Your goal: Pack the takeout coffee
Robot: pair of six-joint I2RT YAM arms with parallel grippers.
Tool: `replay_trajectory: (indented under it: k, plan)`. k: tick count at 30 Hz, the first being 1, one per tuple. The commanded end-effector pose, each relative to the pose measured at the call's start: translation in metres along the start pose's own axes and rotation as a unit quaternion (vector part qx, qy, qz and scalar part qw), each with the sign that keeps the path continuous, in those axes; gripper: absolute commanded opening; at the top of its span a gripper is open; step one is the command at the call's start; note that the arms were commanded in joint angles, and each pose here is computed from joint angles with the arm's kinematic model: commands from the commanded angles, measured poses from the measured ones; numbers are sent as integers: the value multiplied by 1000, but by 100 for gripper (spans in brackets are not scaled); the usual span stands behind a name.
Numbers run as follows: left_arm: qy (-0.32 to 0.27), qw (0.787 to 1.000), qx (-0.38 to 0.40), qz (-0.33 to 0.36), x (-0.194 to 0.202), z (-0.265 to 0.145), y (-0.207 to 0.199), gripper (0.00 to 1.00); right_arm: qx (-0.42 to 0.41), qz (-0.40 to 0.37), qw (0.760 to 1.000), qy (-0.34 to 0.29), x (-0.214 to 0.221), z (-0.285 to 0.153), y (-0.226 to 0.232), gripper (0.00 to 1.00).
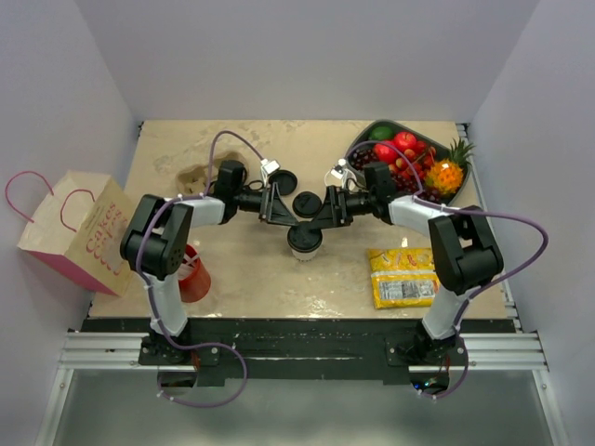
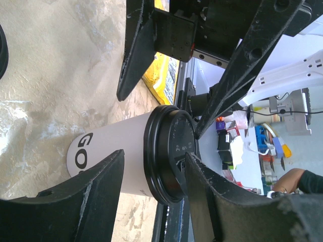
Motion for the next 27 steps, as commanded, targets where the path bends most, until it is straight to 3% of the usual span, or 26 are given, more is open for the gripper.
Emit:
replay_trajectory:
  k: [1,9,17,27]
  plan:
    - [-2,1000,11,17,-9,5,-1,56,-6,15,1000,0,-1,-2,-1,82]
    - [4,1000,9,-17,8,7,7,53,-23,58,998,11,6,-1,-22,73]
    - [1,1000,7,-9,4,7,7,53,-28,28,999,0,-1,-5,-11,74]
    - [15,1000,-14,-21,20,5,12,52,9,68,997,-27,8,-6,-26,73]
Point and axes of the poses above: each gripper's point midway between its finger pads, its own z axis out along the fingers, its own y axis along the line the jaws close on, x = y × z, the point moved 6 cm from there along -z, back along the fingers, and after that the axes turned 13 degrees about z, right-handed, at the moved point
